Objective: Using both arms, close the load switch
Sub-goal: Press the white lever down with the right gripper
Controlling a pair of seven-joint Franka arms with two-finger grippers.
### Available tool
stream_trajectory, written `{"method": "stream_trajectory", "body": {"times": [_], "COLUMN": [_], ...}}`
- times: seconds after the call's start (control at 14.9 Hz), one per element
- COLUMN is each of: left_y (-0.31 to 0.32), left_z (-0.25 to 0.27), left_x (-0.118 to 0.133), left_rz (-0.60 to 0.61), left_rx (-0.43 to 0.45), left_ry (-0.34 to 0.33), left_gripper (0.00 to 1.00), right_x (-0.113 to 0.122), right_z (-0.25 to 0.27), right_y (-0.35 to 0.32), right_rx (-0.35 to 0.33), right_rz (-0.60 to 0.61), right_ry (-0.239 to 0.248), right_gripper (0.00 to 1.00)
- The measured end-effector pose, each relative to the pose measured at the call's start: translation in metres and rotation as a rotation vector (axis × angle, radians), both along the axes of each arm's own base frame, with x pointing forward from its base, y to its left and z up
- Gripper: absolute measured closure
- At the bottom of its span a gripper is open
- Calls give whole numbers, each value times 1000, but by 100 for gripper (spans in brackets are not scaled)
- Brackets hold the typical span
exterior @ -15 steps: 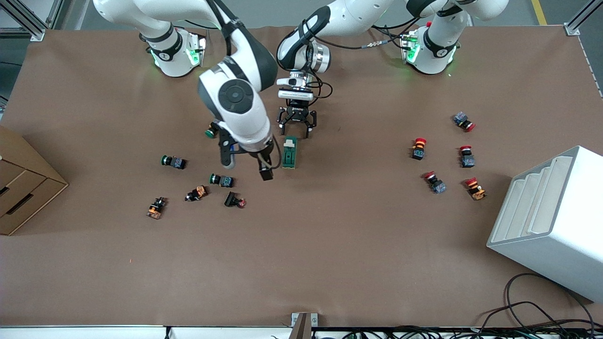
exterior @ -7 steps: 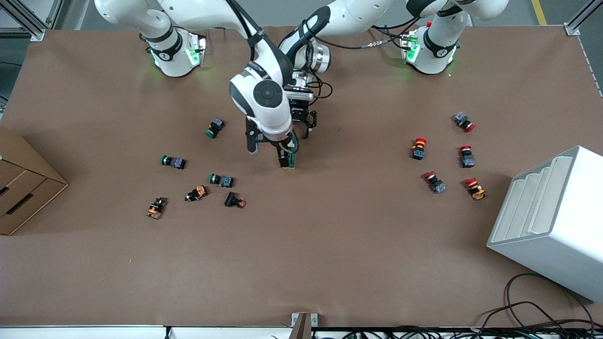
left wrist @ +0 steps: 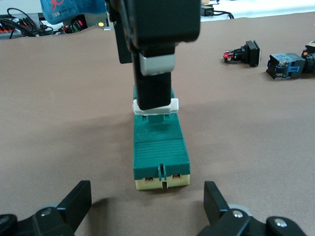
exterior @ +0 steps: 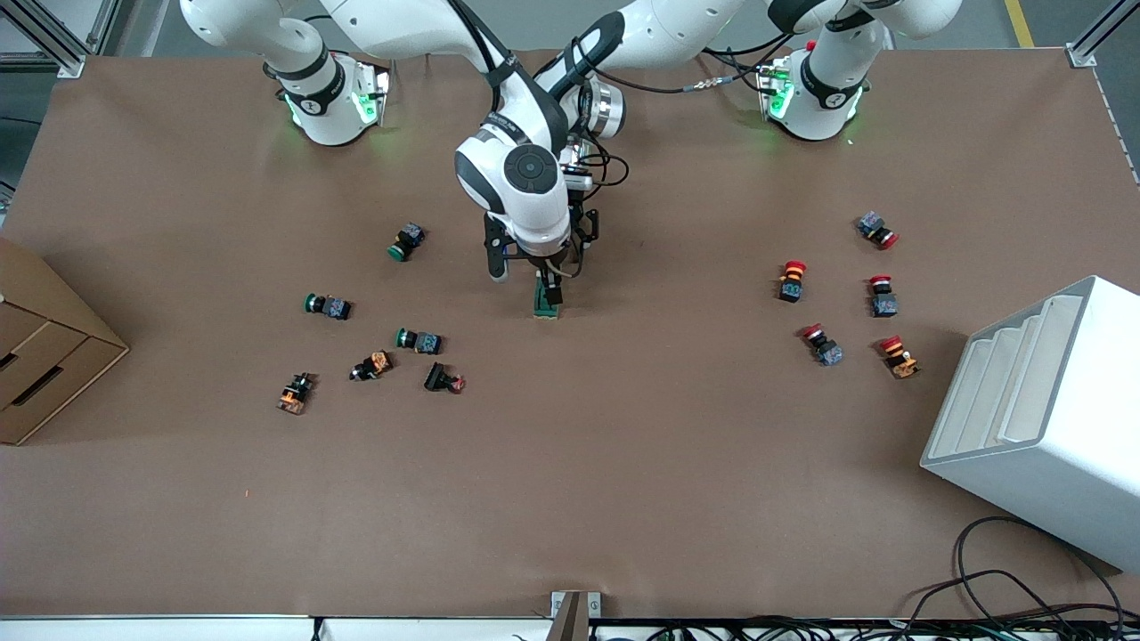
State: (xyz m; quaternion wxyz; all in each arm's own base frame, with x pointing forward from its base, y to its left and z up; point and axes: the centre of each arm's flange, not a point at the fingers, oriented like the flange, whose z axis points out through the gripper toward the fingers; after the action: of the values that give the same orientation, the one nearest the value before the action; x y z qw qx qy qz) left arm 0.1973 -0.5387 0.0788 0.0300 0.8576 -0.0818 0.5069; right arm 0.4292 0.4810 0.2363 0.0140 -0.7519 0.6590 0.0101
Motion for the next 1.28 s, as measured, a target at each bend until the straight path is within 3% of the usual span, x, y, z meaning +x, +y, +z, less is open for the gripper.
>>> {"method": "stream_trajectory", "body": {"times": [0.94,1.28], "left_y": [2,2], "left_z": [-3,-3], "left_x": [2,2], "left_rz": [23,24], "left_rx": [-13,-13], "left_ry": [-15,-15], "left_gripper": [0,0], "right_x": [8,40], "right_z": [-25,-6], "right_y": [-9,-20], "right_rx": [-8,27], "right_rz": [-2,-38], "right_ry": [-27,-81], "right_gripper": [0,0]}}
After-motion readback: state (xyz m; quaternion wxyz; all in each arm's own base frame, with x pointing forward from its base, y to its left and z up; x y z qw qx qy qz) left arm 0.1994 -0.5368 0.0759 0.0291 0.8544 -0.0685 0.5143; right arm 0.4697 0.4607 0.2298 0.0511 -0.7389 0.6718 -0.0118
